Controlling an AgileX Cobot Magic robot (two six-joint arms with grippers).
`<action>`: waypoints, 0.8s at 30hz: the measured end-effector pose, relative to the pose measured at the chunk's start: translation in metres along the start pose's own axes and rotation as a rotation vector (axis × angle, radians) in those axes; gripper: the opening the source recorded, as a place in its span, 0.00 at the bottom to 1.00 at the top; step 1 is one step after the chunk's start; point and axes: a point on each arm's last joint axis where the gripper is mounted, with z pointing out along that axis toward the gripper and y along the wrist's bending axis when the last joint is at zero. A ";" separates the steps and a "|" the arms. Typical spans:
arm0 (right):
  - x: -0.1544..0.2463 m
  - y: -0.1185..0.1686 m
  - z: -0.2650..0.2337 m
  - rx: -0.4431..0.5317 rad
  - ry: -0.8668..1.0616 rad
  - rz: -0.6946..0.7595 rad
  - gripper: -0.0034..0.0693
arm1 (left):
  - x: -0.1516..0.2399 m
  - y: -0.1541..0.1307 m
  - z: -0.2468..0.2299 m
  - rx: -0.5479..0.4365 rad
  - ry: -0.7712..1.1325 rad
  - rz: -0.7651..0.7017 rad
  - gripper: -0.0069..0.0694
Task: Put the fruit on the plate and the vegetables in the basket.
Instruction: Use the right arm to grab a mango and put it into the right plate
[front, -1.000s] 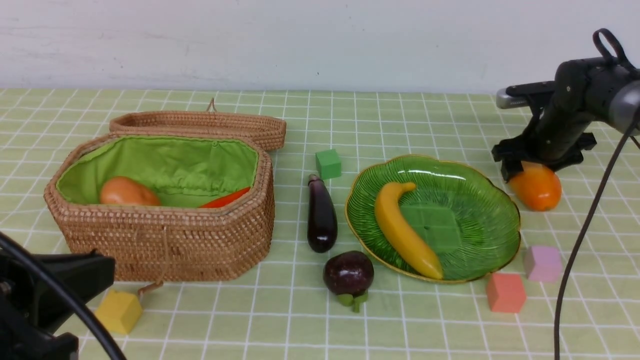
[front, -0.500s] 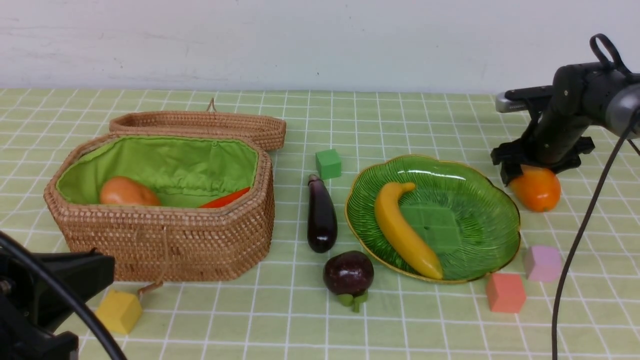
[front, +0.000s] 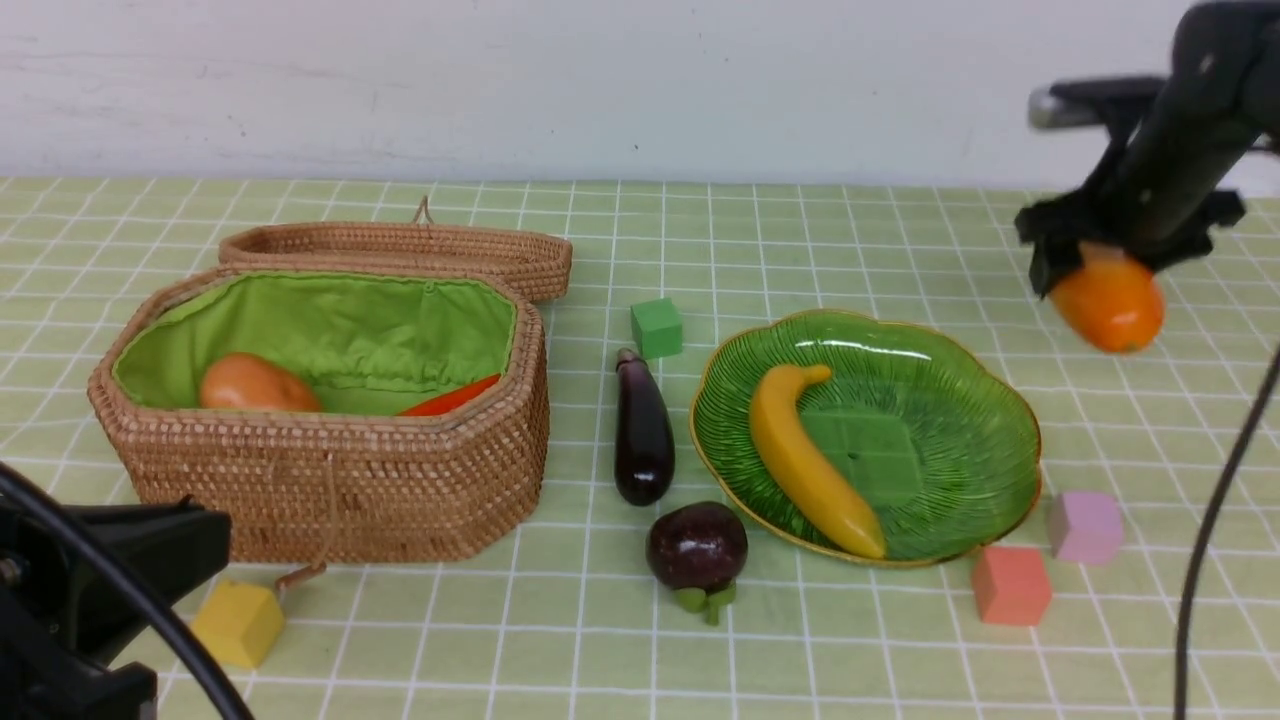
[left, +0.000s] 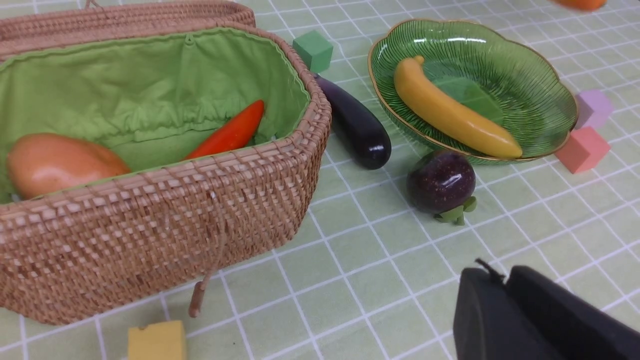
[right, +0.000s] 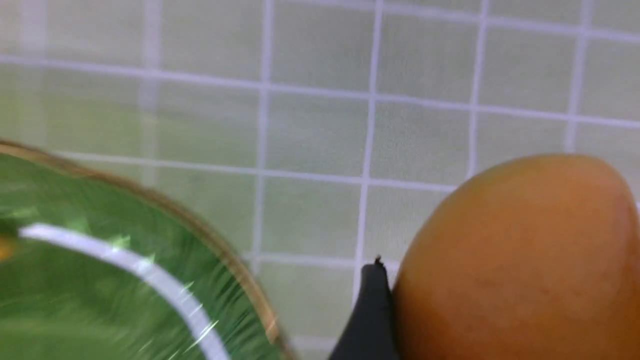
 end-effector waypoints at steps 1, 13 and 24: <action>0.001 0.005 -0.023 -0.046 -0.001 0.006 0.84 | 0.000 0.000 0.000 0.000 0.000 0.000 0.16; 0.006 0.059 -0.062 -0.429 0.007 0.009 0.84 | 0.001 0.000 0.000 0.002 0.007 0.000 0.17; 0.039 0.108 -0.028 -0.343 0.185 -0.065 0.84 | 0.001 0.000 0.000 0.002 0.007 0.000 0.17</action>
